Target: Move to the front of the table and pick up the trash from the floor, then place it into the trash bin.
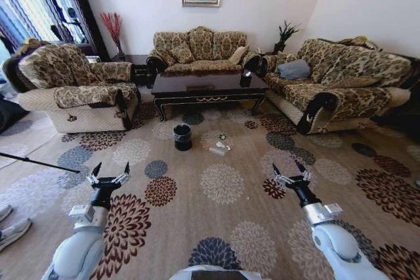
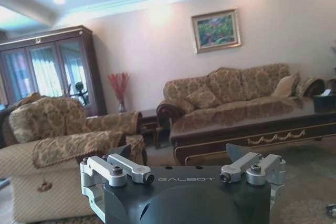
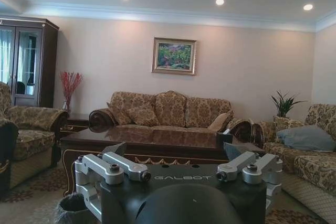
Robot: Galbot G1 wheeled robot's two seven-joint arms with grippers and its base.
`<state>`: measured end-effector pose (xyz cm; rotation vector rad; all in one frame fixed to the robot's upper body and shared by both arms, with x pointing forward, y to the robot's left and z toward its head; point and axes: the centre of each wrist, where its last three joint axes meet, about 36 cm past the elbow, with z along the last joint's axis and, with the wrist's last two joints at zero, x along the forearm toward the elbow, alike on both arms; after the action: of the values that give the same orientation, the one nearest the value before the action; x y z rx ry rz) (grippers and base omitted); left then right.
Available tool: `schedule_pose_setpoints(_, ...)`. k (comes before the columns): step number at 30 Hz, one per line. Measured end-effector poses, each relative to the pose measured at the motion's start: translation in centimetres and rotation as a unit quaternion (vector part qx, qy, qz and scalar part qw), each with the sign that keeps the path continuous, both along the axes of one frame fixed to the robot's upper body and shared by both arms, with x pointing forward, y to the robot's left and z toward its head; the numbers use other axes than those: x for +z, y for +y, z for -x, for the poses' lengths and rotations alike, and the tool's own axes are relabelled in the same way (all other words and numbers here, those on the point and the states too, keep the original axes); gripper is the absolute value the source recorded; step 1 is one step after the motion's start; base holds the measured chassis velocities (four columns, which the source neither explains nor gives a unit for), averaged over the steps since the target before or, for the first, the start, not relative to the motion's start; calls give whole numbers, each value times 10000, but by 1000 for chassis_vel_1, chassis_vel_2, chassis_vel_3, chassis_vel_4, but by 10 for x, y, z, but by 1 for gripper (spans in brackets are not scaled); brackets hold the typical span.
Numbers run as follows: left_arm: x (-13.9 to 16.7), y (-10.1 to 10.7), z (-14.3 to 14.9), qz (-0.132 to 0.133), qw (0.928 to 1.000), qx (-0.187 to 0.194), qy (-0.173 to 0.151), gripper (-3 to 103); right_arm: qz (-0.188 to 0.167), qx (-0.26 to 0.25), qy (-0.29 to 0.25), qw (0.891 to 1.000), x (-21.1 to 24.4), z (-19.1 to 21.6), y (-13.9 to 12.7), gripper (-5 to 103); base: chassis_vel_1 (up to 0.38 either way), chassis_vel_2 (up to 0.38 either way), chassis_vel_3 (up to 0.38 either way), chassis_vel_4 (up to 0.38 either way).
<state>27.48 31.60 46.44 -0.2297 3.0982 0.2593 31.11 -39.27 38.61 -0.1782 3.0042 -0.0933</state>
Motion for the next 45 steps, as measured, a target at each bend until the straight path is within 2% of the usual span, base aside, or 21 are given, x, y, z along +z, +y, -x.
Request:
schedule_pose_setpoints(5, 5, -10, 0, 49, 9997, 140, 187, 100, -30, -7, -22, 10000, 2, -3, 1, 100, 0, 0, 0, 0)
schedule_pose_setpoints(15, -1, -14, -7, 204, 9994, 65, 290, 100, 24, -89, 62, 9999, -7, 0, -2, 100, 0, 0, 0, 0)
schedule_pose_setpoints(20, -4, -15, -8, 234, 9994, -75, 245, 100, 126, -133, 99, 9998, -12, 2, -3, 100, 0, 0, 0, 0)
schedule_pose_setpoints(26, -4, -12, -6, 376, 9979, -307, 439, 100, 140, -150, 95, 9997, -14, 2, -5, 100, 0, 0, 0, 0)
schedule_pose_setpoints(29, 0, -12, -6, 566, 9954, -537, 560, 100, 137, -160, 94, 9997, -15, 1, -3, 100, 0, 0, 0, 0)
schedule_pose_setpoints(35, 5, -13, -6, 727, 9925, -758, 622, 100, 136, -170, 110, 9997, -16, 3, -3, 100, 0, 0, 0, 0)
schedule_pose_setpoints(38, 10, -16, -3, 984, 9887, -885, 709, 100, 137, -177, 113, 9997, -16, 5, -3, 100, 0, 0, 0, 0)
schedule_pose_setpoints(45, 10, -17, -4, 999, 9876, -959, 737, 100, 118, -183, 145, 9997, -20, 9, -2, 100, 0, 0, 0, 0)
